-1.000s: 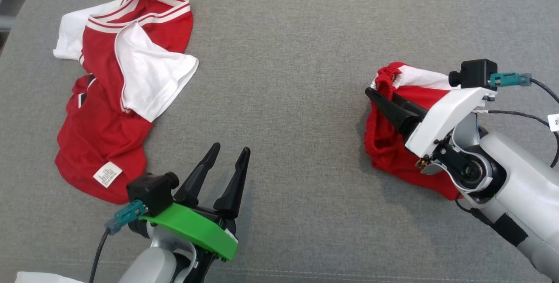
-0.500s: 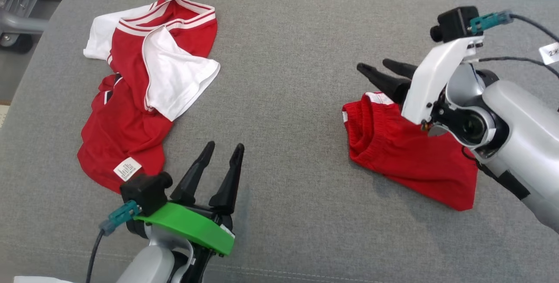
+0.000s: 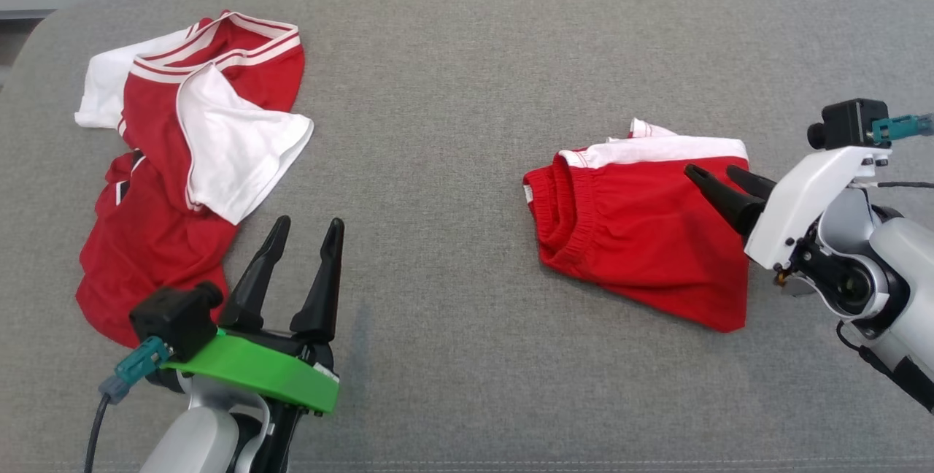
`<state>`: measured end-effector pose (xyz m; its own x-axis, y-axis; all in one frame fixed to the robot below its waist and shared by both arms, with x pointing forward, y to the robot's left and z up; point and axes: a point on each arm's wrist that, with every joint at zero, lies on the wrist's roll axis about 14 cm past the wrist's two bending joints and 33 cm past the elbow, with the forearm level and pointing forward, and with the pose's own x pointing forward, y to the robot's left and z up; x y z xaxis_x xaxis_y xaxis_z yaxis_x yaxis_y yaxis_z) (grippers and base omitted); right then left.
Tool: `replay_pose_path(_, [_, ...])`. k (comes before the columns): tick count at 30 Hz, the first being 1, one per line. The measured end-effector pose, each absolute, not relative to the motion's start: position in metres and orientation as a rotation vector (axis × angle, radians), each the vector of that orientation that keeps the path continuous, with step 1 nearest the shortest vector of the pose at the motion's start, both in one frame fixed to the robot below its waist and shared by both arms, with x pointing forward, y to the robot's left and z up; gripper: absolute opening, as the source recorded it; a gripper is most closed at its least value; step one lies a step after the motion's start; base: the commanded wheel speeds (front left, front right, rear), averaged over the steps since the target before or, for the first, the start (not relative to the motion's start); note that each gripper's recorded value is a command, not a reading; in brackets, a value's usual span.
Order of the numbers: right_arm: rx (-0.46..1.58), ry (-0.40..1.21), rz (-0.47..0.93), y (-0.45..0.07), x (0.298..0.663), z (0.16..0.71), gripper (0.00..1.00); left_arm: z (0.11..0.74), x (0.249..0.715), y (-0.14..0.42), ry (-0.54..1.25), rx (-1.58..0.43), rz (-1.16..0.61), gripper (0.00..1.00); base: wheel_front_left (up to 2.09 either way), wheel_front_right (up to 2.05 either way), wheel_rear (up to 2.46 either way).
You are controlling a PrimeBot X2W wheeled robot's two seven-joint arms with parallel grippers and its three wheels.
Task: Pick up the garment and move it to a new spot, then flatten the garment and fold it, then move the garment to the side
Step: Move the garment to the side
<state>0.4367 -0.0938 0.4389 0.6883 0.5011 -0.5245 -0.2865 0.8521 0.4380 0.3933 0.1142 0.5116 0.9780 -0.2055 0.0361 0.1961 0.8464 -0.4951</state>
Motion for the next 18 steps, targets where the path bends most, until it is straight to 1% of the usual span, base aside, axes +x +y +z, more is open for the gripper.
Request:
replay_pose_path(9, [0.356,0.696,0.273,-0.153,0.420,0.406,1.00,0.493,0.395,0.098,0.081,-0.529,-0.247,1.00,0.00,0.00,0.00])
replay_pose_path(13, [0.369,0.754,0.195,-0.175,0.409,0.384,1.00,0.488,0.397,0.089,0.099,-0.532,-0.273,1.00,0.00,0.00,0.00])
replay_pose_path(15, [0.399,0.783,0.178,-0.176,0.403,0.375,1.00,0.486,0.398,0.087,0.105,-0.530,-0.278,1.00,0.00,0.00,0.00])
replay_pose_path(18, [0.463,0.797,0.193,-0.159,0.401,0.371,1.00,0.485,0.400,0.086,0.108,-0.532,-0.279,1.00,0.00,0.00,0.00])
